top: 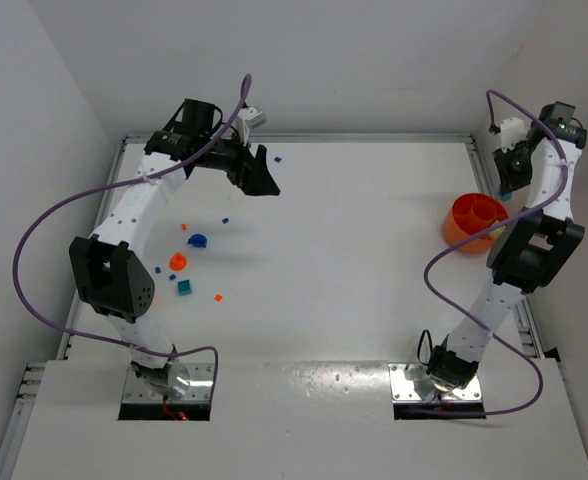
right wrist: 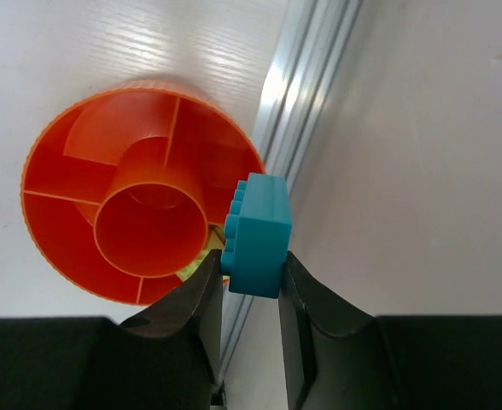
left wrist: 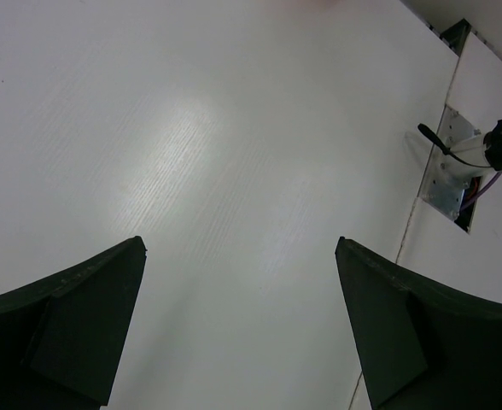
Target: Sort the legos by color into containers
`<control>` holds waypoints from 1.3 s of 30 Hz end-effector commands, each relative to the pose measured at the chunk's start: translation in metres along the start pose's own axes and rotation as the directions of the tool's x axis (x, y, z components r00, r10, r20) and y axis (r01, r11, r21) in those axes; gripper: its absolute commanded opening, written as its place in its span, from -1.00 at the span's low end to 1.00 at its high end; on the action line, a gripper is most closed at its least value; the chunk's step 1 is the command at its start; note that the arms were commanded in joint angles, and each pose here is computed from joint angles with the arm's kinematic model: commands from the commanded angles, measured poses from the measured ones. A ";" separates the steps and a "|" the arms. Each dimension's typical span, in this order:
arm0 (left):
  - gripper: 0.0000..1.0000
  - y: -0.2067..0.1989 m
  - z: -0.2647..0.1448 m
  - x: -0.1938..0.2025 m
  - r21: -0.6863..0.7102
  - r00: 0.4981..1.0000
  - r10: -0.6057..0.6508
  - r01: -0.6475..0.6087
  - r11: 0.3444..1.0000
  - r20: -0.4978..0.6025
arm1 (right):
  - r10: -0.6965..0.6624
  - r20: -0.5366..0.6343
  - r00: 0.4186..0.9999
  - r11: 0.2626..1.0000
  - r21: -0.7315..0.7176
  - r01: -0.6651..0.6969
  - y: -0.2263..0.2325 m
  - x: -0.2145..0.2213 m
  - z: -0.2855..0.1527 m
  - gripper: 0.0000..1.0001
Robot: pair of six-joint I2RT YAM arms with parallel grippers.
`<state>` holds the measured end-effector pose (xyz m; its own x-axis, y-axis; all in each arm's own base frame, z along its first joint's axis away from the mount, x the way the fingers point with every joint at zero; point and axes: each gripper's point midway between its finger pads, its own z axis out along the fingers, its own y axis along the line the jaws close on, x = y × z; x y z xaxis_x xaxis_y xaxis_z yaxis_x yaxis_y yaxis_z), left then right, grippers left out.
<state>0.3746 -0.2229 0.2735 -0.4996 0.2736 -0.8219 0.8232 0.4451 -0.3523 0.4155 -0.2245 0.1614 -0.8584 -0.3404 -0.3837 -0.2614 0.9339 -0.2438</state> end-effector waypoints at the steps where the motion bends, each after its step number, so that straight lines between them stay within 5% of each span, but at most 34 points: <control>1: 0.99 -0.004 -0.006 -0.011 0.003 0.999 0.044 -0.044 0.999 0.025 | -0.016 0.027 0.999 0.998 -0.063 0.018 0.005 -0.007 -0.001 -0.98; 11: 0.99 -0.002 -0.005 -0.008 -0.004 0.999 0.036 -0.036 0.999 0.017 | -0.007 -0.019 1.000 0.992 -0.123 0.005 0.015 0.003 0.015 -0.84; 19: 0.99 0.005 -0.003 -0.006 -0.057 1.000 0.020 -0.020 0.998 0.000 | 0.001 -0.025 1.000 0.993 -0.115 -0.004 0.016 0.006 0.017 -0.17; 26: 0.99 0.014 -0.010 -0.018 -0.159 0.998 -0.033 0.041 0.986 0.052 | 0.005 0.076 0.997 0.997 -0.081 0.002 0.023 -0.018 -0.030 0.02; 31: 0.99 0.050 -0.047 -0.008 -0.380 0.988 -0.124 0.152 0.912 0.095 | 0.012 0.225 0.974 0.985 -0.168 0.026 0.057 -0.046 -0.092 0.02; 36: 0.99 0.054 -0.098 0.048 -0.412 0.995 -0.021 -0.023 0.911 -0.101 | 0.029 0.275 0.961 0.938 -0.340 0.069 0.133 -0.046 -0.118 0.05; 39: 0.82 0.049 -0.125 0.089 -0.428 0.972 0.015 -0.118 0.896 -0.236 | 0.054 0.276 0.960 0.906 -0.418 0.069 0.170 -0.043 -0.124 0.05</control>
<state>0.3775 -0.1013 0.2436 -0.5949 0.2960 -0.7473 0.6024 0.7798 -0.1706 0.3687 -0.0831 0.2575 -0.6999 -0.3613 -0.6161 -0.4308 0.9016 -0.0393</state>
